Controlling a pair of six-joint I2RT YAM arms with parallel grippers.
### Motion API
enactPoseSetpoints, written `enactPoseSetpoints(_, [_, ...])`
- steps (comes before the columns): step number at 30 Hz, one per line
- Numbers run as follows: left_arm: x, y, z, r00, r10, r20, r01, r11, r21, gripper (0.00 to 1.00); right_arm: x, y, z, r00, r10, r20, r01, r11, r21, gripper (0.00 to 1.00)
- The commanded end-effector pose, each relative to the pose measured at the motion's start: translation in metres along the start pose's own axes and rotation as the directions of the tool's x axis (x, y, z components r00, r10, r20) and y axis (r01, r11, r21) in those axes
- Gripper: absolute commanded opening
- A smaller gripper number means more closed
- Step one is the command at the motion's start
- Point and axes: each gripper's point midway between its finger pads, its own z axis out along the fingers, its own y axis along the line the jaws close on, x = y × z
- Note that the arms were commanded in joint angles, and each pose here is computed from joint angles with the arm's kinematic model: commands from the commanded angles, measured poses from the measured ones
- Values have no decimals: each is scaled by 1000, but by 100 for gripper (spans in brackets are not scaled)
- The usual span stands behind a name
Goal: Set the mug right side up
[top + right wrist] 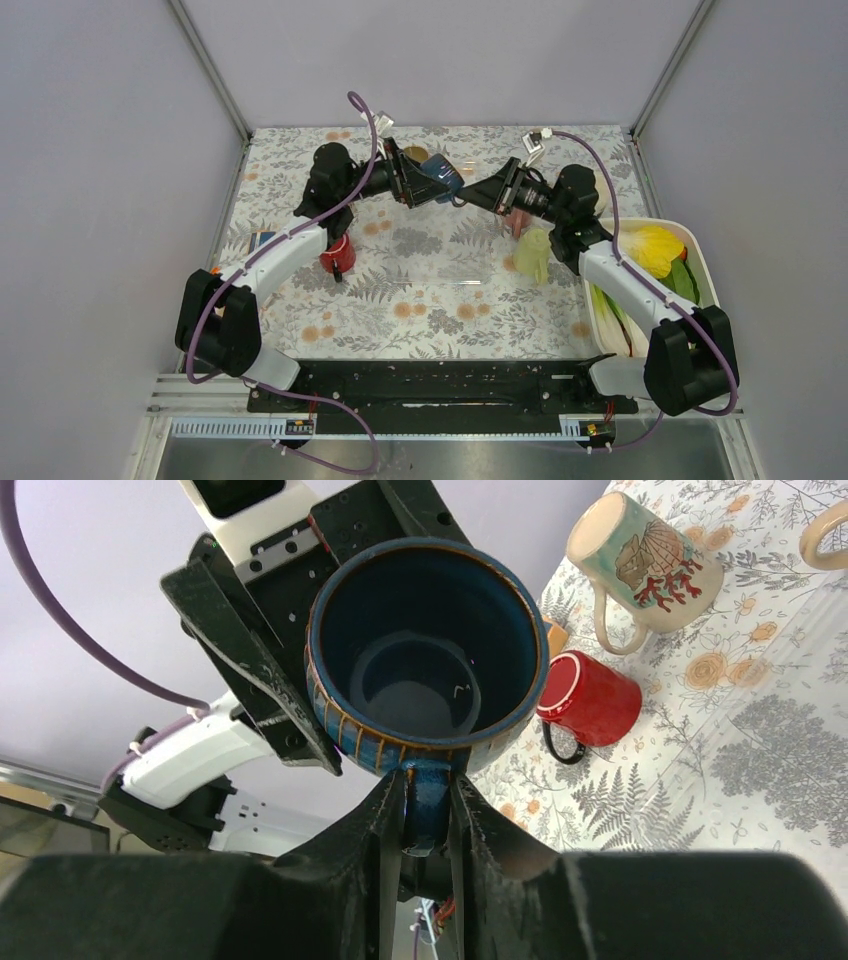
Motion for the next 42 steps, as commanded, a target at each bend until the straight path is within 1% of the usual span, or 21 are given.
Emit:
enactPoseSetpoints(1, [-9, -33, 9, 1000, -6, -12, 7, 995, 100, 0, -3, 39, 14, 988, -153, 11, 153, 983, -100, 32])
enactPoseSetpoints(5, [-8, -33, 8, 1000, -4, -12, 5, 995, 100, 0, -3, 37, 16, 991, -137, 7, 137, 986, -92, 42])
enactPoseSetpoints(12, [-7, -34, 7, 1000, 6, -15, -4, 995, 104, 0, -6, 38, 16, 993, -113, 25, 115, 990, -87, 41])
enactPoseSetpoints(18, [-10, -37, 6, 999, 28, -22, -26, 994, 103, 0, -8, 37, 12, 989, -143, 20, 144, 989, -44, 55])
enactPoseSetpoints(20, [-9, -37, 6, 999, 32, -25, -29, 994, 101, 0, -9, 42, 11, 988, -156, 17, 157, 987, -48, 57])
enactPoseSetpoints(26, [-7, -37, 5, 999, 33, -26, -30, 994, 101, 0, -20, 39, 6, 985, -171, 37, 172, 985, -1, 55])
enactPoseSetpoints(31, [-8, -38, 4, 999, 41, -24, -38, 994, 103, 0, -31, 29, -2, 986, -149, 74, 146, 988, 41, 48])
enactPoseSetpoints(38, [-6, -36, 4, 999, 44, -28, -41, 994, 98, 0, -33, 30, -3, 991, -106, 82, 104, 994, 28, 46])
enactPoseSetpoints(42, [-6, -36, 4, 999, 44, -29, -41, 994, 98, 0, -33, 26, -2, 992, -101, 80, 99, 994, 36, 41])
